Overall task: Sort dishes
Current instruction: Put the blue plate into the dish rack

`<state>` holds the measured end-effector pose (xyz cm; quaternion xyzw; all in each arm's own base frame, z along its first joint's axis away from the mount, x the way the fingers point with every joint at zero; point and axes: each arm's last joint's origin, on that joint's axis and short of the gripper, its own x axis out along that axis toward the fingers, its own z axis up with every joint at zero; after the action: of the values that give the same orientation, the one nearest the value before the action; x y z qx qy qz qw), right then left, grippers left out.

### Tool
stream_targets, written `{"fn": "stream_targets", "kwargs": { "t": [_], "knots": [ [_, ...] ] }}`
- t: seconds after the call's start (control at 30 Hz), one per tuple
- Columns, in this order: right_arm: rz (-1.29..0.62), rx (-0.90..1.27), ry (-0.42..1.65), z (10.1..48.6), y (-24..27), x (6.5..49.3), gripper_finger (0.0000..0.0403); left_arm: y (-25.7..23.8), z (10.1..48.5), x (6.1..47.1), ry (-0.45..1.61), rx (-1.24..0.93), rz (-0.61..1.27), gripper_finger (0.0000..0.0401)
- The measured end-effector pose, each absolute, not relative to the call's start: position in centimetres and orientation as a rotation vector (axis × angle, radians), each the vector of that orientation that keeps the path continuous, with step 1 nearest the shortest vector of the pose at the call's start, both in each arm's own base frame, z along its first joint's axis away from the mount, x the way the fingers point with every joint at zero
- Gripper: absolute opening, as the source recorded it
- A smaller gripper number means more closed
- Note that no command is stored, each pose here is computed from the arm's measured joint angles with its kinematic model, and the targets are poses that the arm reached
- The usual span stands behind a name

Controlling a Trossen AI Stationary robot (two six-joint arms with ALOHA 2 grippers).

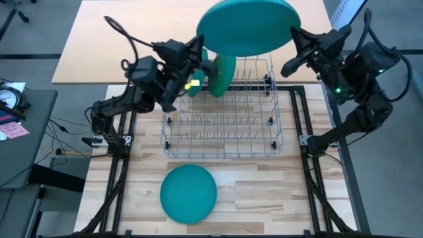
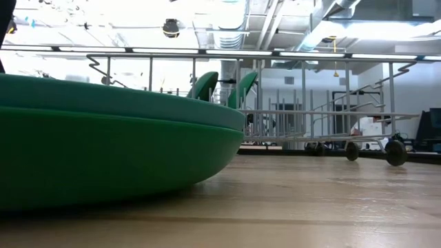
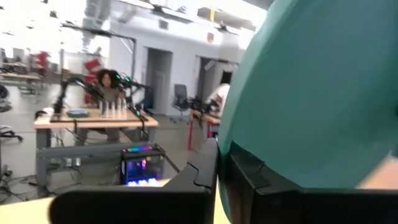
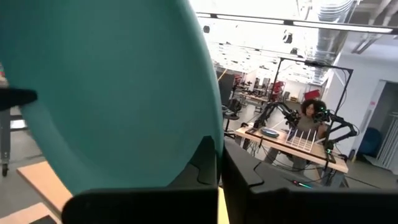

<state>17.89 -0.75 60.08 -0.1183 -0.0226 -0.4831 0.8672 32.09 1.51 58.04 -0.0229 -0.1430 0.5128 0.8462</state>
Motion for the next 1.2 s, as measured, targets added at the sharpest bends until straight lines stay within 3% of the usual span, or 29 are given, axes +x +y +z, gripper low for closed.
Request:
{"fn": "stream_targets", "kwargs": {
  "t": [0.37,0.7,0.93,1.07,1.2],
  "knots": [
    [-1.048,-0.337,-0.032,60.9,-1.2,15.8,0.0001,-1.2,57.0,31.0,-0.198,-0.133,0.973,0.0128],
    [-1.073,-0.37,-0.02,61.3,-1.4,14.2,0.0,-2.7,57.5,27.7,-0.175,-0.224,0.954,0.0145],
    [-0.788,-0.556,0.095,59.5,-0.9,15.4,0.0,-2.2,57.4,23.0,-0.232,-0.587,0.866,0.0145],
    [-0.616,-0.623,0.119,58.7,-0.5,16.3,0.0,-2.1,56.7,21.1,-0.138,-0.747,0.735,0.0145],
    [-0.464,-0.709,0.138,58.0,-0.9,18.2,0.0,-1.9,55.3,19.4,-0.046,-0.883,0.767,0.0145]
  ]
}}
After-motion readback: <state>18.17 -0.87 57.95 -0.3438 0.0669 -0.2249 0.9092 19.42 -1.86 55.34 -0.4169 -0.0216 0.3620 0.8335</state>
